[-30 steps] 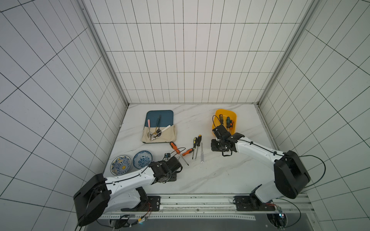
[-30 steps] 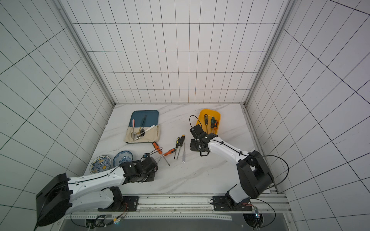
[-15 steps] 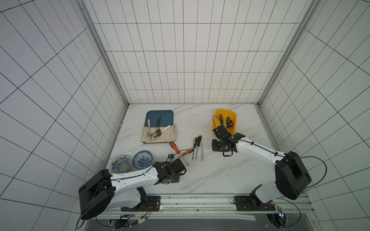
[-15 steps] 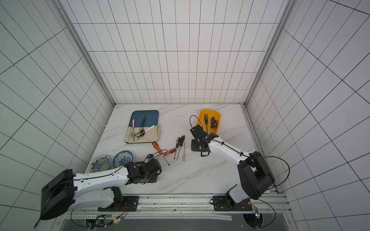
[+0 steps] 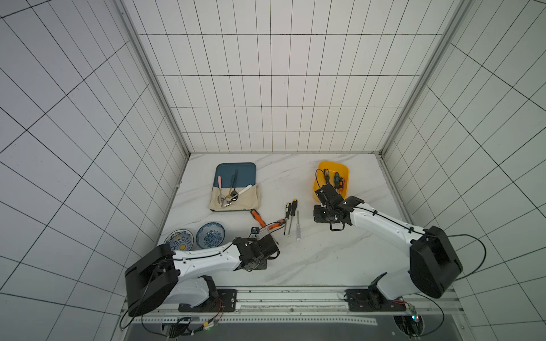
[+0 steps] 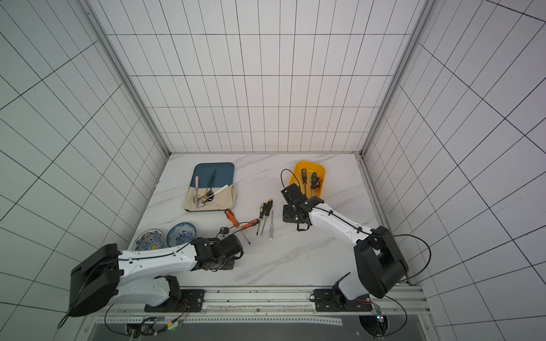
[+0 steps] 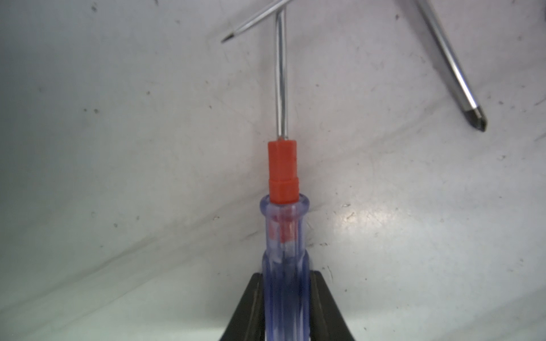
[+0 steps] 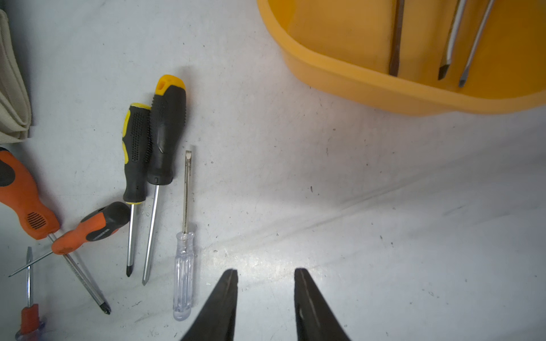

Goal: Put the screwdriver on the desktop into the storage box
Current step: Pick up the screwdriver from the center of the board.

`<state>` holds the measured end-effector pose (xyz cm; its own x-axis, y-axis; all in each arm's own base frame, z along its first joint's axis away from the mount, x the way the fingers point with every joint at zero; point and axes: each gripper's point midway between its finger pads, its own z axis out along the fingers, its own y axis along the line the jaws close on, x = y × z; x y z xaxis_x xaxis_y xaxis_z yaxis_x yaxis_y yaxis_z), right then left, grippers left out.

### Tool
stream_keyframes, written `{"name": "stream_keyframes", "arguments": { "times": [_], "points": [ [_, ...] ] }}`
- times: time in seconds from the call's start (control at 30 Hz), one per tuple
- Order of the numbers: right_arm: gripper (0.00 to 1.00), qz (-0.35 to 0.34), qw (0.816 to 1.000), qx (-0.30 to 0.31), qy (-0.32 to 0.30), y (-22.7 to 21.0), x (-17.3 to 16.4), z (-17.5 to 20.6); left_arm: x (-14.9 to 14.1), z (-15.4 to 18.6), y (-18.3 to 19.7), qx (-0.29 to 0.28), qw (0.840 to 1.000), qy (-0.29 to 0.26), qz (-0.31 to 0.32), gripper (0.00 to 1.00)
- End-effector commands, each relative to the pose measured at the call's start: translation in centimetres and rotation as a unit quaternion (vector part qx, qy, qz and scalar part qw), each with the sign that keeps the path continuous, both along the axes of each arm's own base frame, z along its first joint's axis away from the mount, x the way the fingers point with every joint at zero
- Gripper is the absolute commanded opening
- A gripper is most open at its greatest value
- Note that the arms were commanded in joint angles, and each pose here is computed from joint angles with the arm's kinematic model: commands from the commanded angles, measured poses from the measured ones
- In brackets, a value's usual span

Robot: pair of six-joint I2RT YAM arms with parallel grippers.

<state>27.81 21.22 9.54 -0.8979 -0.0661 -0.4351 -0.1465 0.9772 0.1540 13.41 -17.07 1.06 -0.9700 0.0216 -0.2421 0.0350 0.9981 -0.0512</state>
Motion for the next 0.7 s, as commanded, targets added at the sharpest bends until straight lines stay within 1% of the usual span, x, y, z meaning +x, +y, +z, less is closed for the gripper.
{"name": "stream_keyframes", "arguments": {
  "times": [0.0,0.07,0.23,0.33,0.47,0.57,0.67],
  "points": [
    [0.36,0.000,1.000,-0.007,-0.017,-0.2,0.2,1.2,-3.7,-3.2,1.3,0.023,0.996,0.087,-0.013,0.07],
    [0.36,0.001,1.000,-0.006,-0.016,-0.1,0.2,1.1,-3.6,-2.9,1.2,0.021,0.996,0.085,-0.015,0.00],
    [0.38,0.008,1.000,0.007,-0.012,0.3,0.0,1.5,-3.1,-1.0,1.1,0.002,0.998,0.061,-0.017,0.00],
    [0.40,0.017,0.999,0.027,-0.013,0.8,-0.3,2.1,-2.6,0.9,0.9,-0.020,0.999,0.036,-0.018,0.00],
    [0.45,0.029,0.997,0.068,-0.012,1.7,-0.7,3.1,-1.3,4.4,-0.2,-0.062,0.998,-0.011,-0.026,0.00],
    [0.45,0.034,0.995,0.093,-0.015,2.2,-0.8,4.0,-0.1,6.4,-1.0,-0.084,0.995,-0.046,-0.029,0.00],
    [0.45,0.036,0.993,0.107,-0.016,2.5,-0.9,4.5,0.8,7.5,-1.7,-0.103,0.993,-0.058,-0.030,0.00]
  ]
}}
